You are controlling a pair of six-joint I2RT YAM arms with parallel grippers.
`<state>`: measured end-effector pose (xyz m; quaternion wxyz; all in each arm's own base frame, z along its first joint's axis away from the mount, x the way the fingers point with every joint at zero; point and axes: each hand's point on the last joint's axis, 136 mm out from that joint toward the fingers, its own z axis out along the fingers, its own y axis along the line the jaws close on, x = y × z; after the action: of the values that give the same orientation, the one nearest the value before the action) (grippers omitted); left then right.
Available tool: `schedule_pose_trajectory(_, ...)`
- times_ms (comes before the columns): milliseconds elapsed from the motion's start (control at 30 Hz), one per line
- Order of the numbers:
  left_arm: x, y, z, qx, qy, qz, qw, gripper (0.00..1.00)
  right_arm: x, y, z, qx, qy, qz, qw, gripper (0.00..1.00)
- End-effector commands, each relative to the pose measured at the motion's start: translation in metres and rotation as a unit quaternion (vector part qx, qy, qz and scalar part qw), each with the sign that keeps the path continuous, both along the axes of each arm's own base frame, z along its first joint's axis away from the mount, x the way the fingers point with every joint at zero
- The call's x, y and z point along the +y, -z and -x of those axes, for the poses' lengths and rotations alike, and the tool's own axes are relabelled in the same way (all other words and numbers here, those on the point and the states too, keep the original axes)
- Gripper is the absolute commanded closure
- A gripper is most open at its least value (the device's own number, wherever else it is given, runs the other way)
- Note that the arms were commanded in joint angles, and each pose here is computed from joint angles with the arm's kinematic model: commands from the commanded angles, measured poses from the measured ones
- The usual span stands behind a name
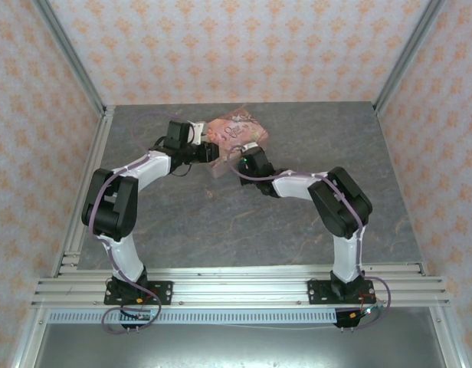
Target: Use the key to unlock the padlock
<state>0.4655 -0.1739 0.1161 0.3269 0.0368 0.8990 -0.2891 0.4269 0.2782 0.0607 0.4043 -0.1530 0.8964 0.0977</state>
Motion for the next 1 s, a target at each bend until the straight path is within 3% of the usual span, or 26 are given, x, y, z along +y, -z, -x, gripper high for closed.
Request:
schedule_pose_trajectory(0,0.027,0.063,0.029,0.103,-0.015,-0.046,0.993,0.6,-0.004,-0.019,0.002,0.006,-0.003,-0.037,0.999,1.0)
schedule_pose_trajectory(167,0.026,0.063,0.029,0.102,-0.009,-0.042,0.994,0.6,-0.002,-0.016,0.006,0.022,-0.016,-0.049,0.998,0.98)
schedule_pose_trajectory(267,0.025,0.064,0.029,0.103,-0.006,-0.042,0.994,0.6,0.004,-0.009,0.006,0.029,-0.031,-0.052,0.998,0.63)
schedule_pose_trajectory(300,0.026,0.064,0.029,0.104,-0.005,-0.043,0.994,0.6,0.008,-0.007,0.006,0.031,-0.038,-0.052,0.997,0.55)
schedule_pose_trajectory(367,0.026,0.066,0.031,0.107,-0.001,-0.046,0.993,0.6,0.013,-0.003,0.001,0.032,-0.044,-0.048,0.997,0.48)
schedule_pose_trajectory(733,0.051,0.057,0.029,0.119,0.004,-0.076,0.99,0.6,0.068,-0.018,-0.018,0.044,-0.102,-0.108,0.988,0.43)
schedule_pose_trajectory(900,0.061,0.034,0.019,0.104,-0.01,-0.059,0.993,0.6,0.125,-0.021,0.0,0.089,-0.166,-0.157,0.969,0.44)
schedule_pose_trajectory(967,0.066,0.023,0.014,0.098,-0.019,-0.051,0.994,0.6,0.143,-0.024,0.008,0.107,-0.169,-0.183,0.963,0.49)
